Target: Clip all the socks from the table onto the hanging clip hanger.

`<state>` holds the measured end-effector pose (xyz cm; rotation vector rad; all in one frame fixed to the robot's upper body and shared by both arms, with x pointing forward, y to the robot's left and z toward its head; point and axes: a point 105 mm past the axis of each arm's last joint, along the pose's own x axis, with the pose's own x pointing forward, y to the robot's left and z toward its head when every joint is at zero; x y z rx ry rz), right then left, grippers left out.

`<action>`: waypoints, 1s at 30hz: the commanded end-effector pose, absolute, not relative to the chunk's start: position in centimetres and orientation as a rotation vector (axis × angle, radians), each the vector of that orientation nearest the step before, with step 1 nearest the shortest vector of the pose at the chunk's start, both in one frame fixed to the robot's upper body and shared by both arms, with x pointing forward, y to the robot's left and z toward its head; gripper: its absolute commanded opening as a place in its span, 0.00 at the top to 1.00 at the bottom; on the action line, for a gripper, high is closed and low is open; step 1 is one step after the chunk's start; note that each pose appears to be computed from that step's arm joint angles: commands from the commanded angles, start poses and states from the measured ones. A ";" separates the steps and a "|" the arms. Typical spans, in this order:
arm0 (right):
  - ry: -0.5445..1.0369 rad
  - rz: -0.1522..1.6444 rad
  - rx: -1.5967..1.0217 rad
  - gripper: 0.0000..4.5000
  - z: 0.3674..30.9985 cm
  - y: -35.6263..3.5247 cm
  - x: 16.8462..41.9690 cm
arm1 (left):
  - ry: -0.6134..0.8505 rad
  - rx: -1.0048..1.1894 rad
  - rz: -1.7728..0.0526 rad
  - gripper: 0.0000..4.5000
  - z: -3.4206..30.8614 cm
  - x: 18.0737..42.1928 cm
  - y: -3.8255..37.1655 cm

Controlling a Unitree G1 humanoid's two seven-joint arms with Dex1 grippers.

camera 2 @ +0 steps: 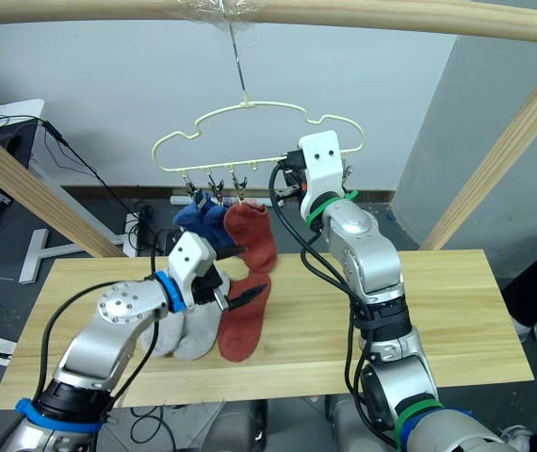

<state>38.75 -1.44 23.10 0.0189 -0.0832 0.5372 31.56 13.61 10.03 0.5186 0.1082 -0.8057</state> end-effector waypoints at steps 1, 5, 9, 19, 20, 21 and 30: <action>-0.152 0.567 0.035 0.98 25.1 -0.9 38.1 | 0.186 0.518 -0.694 0.00 7.0 32.0 14.6; -0.150 0.578 0.032 0.98 25.1 -0.6 37.9 | 0.253 0.497 -0.698 0.00 4.1 32.0 14.6; -0.148 0.584 0.033 0.98 25.1 -0.5 37.9 | 0.281 0.503 -0.703 0.00 2.8 32.6 14.5; -0.144 0.616 0.038 0.98 25.0 0.2 37.3 | 0.353 0.502 -0.700 0.27 -0.3 32.3 14.6; -0.143 0.617 0.038 0.98 25.0 0.3 37.3 | 0.358 0.493 -0.689 0.34 -0.4 32.3 14.9; -0.142 0.617 0.038 0.98 25.0 0.3 37.3 | 0.362 0.489 -0.683 0.41 -0.5 32.4 15.1; -0.138 0.611 0.026 0.98 24.9 0.1 37.2 | 0.385 0.495 -0.692 1.00 -1.6 31.6 16.0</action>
